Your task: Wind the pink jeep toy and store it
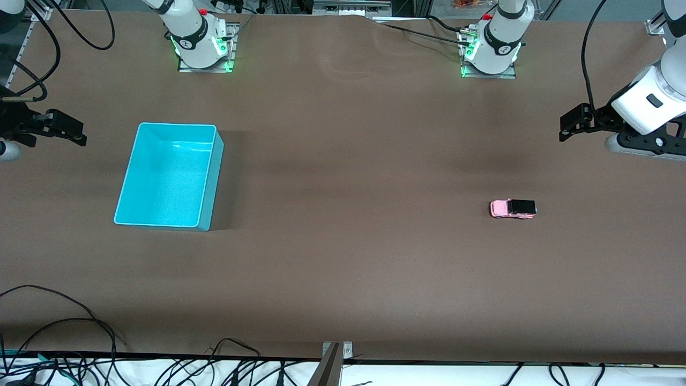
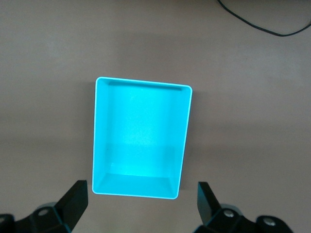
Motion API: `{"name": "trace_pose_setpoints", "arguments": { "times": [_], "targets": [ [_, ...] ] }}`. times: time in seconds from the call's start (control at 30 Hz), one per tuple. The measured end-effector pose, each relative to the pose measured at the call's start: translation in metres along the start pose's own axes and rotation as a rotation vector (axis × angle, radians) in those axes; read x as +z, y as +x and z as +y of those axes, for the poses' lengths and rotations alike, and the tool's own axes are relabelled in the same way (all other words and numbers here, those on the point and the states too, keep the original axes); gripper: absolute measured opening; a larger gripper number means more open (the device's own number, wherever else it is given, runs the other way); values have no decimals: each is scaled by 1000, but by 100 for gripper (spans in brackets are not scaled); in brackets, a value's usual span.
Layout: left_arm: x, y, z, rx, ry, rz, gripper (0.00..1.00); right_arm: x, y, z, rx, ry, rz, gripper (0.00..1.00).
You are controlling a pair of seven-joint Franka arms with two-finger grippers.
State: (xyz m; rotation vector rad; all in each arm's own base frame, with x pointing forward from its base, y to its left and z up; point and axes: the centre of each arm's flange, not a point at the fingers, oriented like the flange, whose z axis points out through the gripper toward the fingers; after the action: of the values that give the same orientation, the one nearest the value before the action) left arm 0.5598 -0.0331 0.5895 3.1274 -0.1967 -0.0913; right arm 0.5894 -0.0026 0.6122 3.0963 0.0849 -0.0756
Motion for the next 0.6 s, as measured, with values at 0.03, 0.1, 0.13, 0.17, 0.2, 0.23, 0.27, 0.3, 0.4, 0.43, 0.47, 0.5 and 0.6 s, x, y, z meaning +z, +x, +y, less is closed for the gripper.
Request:
{"name": "trace_pose_setpoints", "arguments": {
  "times": [0.03,0.1,0.13,0.17,0.2,0.23,0.27,0.3,0.4,0.43,0.47,0.5,0.6],
  "targets": [
    [0,0,-1,-1,0,0,100,0,0,0,0,0,0,100],
    [1,0,-2,-3,0,-2,100,0,0,0,0,0,0,100],
    [1,1,-2,-4,-1,-3,100,0,0,0,0,0,0,100],
    [2,1,-3,-5,-1,-4,100,0,0,0,0,0,0,100],
    [3,1,-4,-6,-1,-5,100,0,0,0,0,0,0,100],
    [4,2,-4,-7,-1,-7,100,0,0,0,0,0,0,100],
    [5,2,-5,-8,-2,-9,100,0,0,0,0,0,0,100],
    [6,3,-5,-9,-2,-11,100,0,0,0,0,0,0,100],
    [8,4,-7,-11,-3,-15,100,0,0,0,0,0,0,100],
    [9,4,-7,-11,-3,-16,100,0,0,0,0,0,0,100],
    [10,5,-7,-11,-3,-17,100,0,0,0,0,0,0,100],
    [10,5,-7,-11,-3,-19,100,0,0,0,0,0,0,100],
    [12,6,-7,-11,-4,-22,100,0,0,0,0,0,0,100]
  ]
}}
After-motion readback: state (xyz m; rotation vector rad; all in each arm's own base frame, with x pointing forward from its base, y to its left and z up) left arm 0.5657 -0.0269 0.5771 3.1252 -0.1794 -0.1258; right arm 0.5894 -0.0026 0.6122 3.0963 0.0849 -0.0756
